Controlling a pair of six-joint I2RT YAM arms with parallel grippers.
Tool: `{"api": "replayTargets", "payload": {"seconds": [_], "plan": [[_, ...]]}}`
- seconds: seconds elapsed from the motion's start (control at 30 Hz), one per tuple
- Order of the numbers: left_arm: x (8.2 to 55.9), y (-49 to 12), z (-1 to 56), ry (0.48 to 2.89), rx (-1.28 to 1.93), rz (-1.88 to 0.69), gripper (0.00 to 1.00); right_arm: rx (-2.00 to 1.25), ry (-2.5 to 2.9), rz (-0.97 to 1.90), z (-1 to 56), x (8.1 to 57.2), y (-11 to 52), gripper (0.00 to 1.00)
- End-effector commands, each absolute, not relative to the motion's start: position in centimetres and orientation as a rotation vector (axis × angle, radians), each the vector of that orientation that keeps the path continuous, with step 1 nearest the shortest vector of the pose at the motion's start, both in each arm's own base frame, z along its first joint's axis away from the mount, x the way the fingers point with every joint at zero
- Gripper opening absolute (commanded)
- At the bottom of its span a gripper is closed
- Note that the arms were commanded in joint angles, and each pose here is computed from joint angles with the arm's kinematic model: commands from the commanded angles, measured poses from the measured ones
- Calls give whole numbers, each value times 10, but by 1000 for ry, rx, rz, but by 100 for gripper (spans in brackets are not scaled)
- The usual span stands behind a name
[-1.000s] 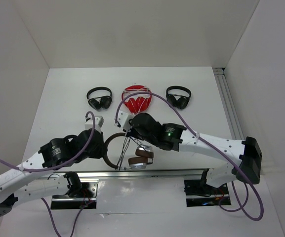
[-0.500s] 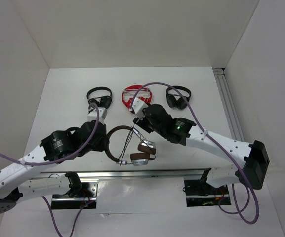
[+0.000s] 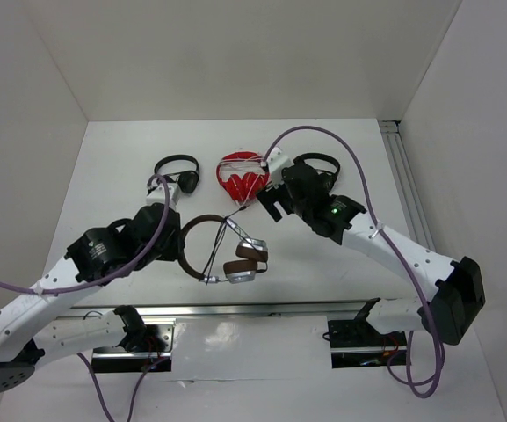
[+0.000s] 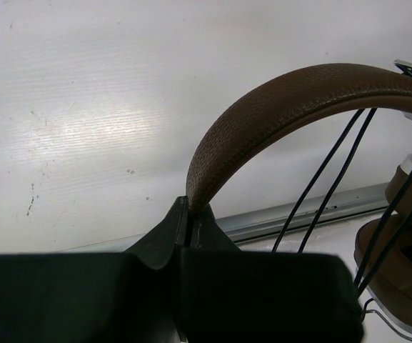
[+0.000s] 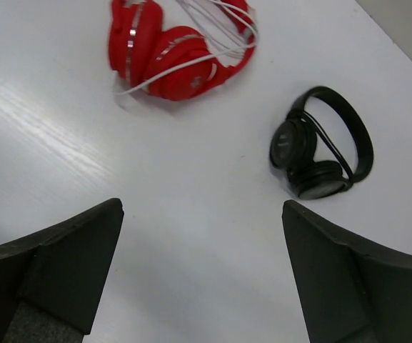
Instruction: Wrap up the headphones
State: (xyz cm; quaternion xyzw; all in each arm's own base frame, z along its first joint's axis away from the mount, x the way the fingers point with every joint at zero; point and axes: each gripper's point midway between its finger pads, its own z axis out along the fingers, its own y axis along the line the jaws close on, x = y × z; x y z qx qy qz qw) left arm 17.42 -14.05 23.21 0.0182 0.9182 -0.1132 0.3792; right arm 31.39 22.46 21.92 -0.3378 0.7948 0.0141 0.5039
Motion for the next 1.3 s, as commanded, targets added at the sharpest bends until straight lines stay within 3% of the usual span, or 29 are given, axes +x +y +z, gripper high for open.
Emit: {"api": "replayTargets", "payload": {"seconds": [0.0, 0.23, 0.43, 0.8, 1.27], "plan": [[181, -147, 250, 2289, 19, -373, 0, -633, 1900, 14, 242, 328, 205, 100], [191, -152, 249, 2280, 9, -403, 0, -418, 1985, -67, 234, 342, 176, 100], [200, -162, 233, 2297, 46, -393, 0, -1, 2023, -177, 258, 355, 115, 100], [232, -220, 192, 2282, 149, -454, 0, -32, 1878, 294, 353, 306, 142, 100], [280, -325, 134, 2408, 244, -485, 0, 121, 1858, 261, 373, 269, 100, 100]]}}
